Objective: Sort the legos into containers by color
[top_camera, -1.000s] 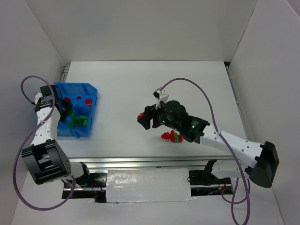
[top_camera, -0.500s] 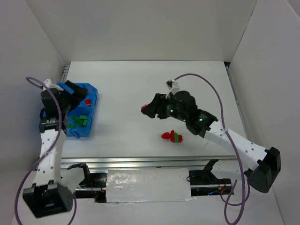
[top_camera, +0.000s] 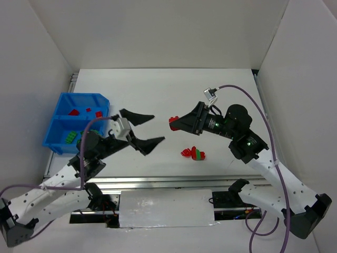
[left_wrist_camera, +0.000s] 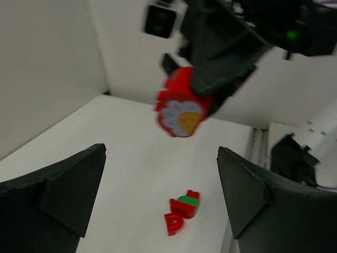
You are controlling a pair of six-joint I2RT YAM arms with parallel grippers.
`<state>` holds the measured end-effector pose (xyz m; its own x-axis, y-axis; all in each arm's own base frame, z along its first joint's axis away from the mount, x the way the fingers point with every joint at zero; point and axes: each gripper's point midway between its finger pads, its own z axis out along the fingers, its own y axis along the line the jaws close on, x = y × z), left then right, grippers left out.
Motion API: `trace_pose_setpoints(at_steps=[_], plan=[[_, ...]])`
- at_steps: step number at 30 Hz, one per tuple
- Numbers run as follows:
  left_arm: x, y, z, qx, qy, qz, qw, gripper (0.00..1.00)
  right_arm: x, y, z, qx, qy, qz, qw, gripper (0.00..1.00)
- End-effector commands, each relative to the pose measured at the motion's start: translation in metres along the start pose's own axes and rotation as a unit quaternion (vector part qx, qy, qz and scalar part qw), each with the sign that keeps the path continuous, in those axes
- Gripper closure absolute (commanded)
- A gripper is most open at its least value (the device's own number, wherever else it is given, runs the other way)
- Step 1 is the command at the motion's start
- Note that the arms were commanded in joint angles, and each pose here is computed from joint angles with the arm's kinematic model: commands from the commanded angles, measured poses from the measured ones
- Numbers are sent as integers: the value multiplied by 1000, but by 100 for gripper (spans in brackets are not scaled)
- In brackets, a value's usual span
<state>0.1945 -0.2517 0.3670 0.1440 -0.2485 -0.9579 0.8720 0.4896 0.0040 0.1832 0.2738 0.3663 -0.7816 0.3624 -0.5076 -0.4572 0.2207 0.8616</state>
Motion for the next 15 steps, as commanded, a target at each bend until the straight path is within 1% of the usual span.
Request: trace_pose_setpoints(at_steps=[1,3,6,8,15], plan=[[-27,-28,17,33,-48,128,990,0,8,38,-14,-70,24,-5,997,94],[-25,-49,21,64,-54,140,987,0,16,37,-15,-80,44,10,996,94],[-22,-62,31,77,-50,152,984,1,21,35,-17,-83,50,22,995,94],[-23,-62,36,65,-53,160,984,0,24,36,-18,-86,53,28,995,94],[-21,-68,49,73,-50,155,984,0,35,25,-17,-80,64,37,994,94]])
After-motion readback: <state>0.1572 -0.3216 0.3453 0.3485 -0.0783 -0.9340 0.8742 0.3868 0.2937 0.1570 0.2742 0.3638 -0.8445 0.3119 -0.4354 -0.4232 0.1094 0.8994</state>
